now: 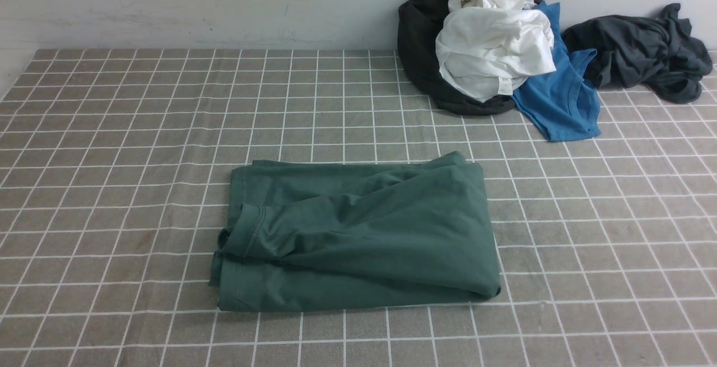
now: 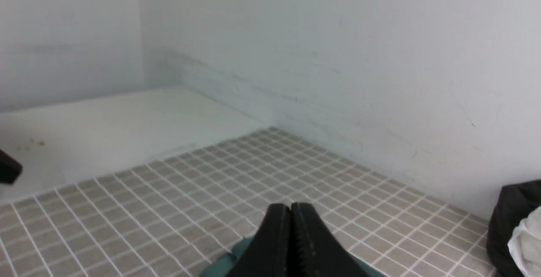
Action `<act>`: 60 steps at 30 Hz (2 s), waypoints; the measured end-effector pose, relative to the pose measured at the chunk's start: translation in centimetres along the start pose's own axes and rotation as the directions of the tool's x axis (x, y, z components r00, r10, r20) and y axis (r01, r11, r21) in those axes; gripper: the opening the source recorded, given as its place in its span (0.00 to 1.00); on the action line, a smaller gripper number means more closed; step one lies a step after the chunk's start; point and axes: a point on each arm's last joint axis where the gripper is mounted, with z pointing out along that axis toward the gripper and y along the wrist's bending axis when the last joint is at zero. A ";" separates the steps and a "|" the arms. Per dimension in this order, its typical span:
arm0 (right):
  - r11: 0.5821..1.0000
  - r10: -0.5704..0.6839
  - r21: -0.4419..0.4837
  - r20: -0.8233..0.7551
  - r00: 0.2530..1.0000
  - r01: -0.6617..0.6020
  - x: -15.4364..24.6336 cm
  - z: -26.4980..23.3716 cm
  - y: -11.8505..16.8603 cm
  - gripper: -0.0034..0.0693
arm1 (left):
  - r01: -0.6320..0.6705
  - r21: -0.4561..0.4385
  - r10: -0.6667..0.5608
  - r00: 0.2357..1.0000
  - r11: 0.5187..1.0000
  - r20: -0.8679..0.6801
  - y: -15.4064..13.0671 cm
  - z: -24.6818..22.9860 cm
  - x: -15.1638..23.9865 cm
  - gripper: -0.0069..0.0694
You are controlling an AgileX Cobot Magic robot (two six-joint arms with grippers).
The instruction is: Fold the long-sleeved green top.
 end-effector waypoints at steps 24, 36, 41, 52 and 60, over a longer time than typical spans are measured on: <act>0.870 0.091 0.462 0.192 0.977 -0.172 12.7 -1.0 -2.6 0.03 | 0.000 0.000 0.000 1.000 1.000 0.000 0.0 0.0 0.0 0.08; 0.633 0.206 0.773 -0.120 0.971 -0.038 16.2 -2.9 -3.6 0.03 | 0.000 0.000 0.000 1.000 1.000 0.000 0.0 0.0 0.0 0.08; 0.621 0.229 0.783 -0.168 0.959 -0.011 16.6 -3.2 -3.5 0.03 | 0.000 0.000 0.000 1.000 1.000 -0.001 0.0 0.0 0.0 0.08; 0.621 0.228 0.784 -0.171 0.959 -0.008 16.6 -3.2 -3.5 0.03 | 0.000 0.000 0.000 1.000 1.000 -0.002 0.0 0.0 0.0 0.08; 0.621 0.228 0.784 -0.171 0.959 -0.008 16.6 -3.2 -3.5 0.03 | 0.000 0.000 0.000 1.000 1.000 -0.002 0.0 0.0 0.0 0.08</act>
